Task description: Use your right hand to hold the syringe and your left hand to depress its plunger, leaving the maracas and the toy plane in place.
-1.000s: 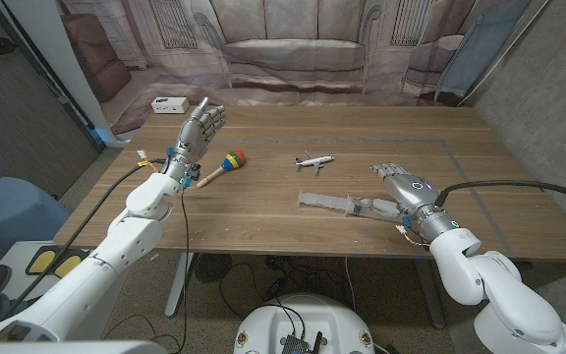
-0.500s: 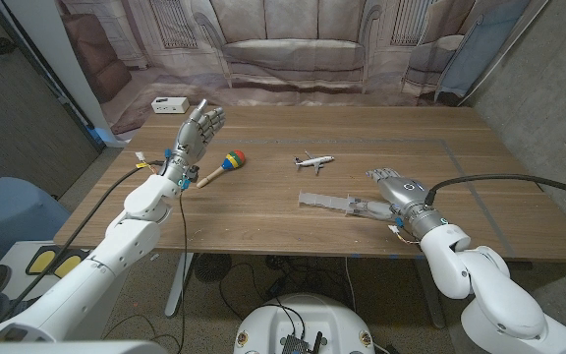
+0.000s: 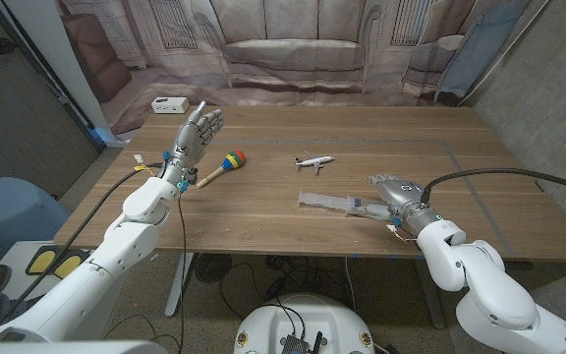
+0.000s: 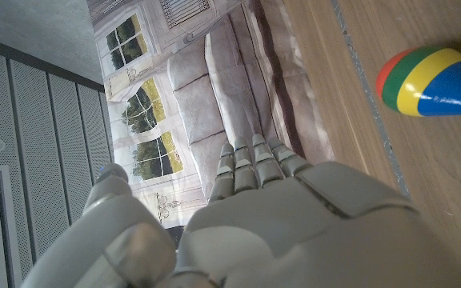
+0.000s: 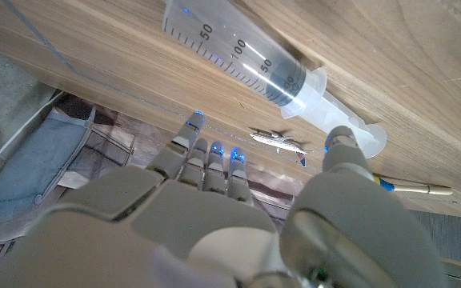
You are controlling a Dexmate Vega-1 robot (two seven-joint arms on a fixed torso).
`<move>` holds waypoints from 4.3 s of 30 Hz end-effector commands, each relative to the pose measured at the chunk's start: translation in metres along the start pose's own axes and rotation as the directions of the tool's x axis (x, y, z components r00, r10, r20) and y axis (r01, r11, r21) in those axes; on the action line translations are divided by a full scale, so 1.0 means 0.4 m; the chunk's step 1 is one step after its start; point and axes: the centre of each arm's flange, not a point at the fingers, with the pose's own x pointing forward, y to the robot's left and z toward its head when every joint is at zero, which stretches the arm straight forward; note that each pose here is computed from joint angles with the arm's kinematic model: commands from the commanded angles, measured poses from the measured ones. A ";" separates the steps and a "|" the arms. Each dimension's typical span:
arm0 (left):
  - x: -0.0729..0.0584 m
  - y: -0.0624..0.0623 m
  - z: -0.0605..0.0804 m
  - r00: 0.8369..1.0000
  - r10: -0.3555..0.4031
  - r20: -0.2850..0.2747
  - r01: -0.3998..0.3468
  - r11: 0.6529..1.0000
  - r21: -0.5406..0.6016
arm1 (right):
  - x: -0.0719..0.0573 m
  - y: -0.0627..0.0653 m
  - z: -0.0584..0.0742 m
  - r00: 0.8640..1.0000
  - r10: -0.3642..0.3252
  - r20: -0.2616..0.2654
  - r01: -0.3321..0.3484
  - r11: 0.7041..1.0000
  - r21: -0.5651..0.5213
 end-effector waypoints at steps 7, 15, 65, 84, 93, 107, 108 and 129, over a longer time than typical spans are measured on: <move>-0.001 -0.011 0.003 1.000 -0.020 0.010 0.020 1.000 0.004 | 0.019 0.014 -0.013 0.999 0.039 -0.023 -0.040 0.999 -0.007; 0.001 -0.012 0.007 1.000 -0.023 0.006 0.023 1.000 0.007 | 0.034 0.017 -0.019 0.999 0.041 -0.027 -0.042 0.999 -0.016; 0.010 -0.002 0.001 1.000 0.002 0.000 -0.002 1.000 0.002 | 0.098 0.078 -0.063 0.992 0.121 -0.026 -0.117 0.986 0.118; 0.025 -0.006 -0.002 1.000 -0.005 -0.007 0.005 1.000 0.002 | 0.107 0.081 -0.064 0.990 0.140 -0.027 -0.136 0.984 0.114; 0.029 -0.008 -0.001 1.000 -0.005 -0.003 0.005 1.000 0.000 | 0.110 0.081 -0.062 0.990 0.140 -0.021 -0.138 0.987 0.077; 0.031 -0.008 -0.002 1.000 -0.002 -0.005 0.002 1.000 -0.002 | 0.124 0.093 -0.066 0.990 0.138 -0.028 -0.137 0.990 0.027; 0.031 -0.008 -0.002 1.000 -0.002 -0.005 0.002 1.000 -0.002 | 0.126 0.094 -0.066 0.990 0.137 -0.029 -0.136 0.990 0.024; 0.036 -0.013 -0.002 1.000 0.000 -0.003 0.000 1.000 -0.006 | 0.149 0.107 -0.064 0.999 0.048 -0.013 -0.049 0.996 -0.069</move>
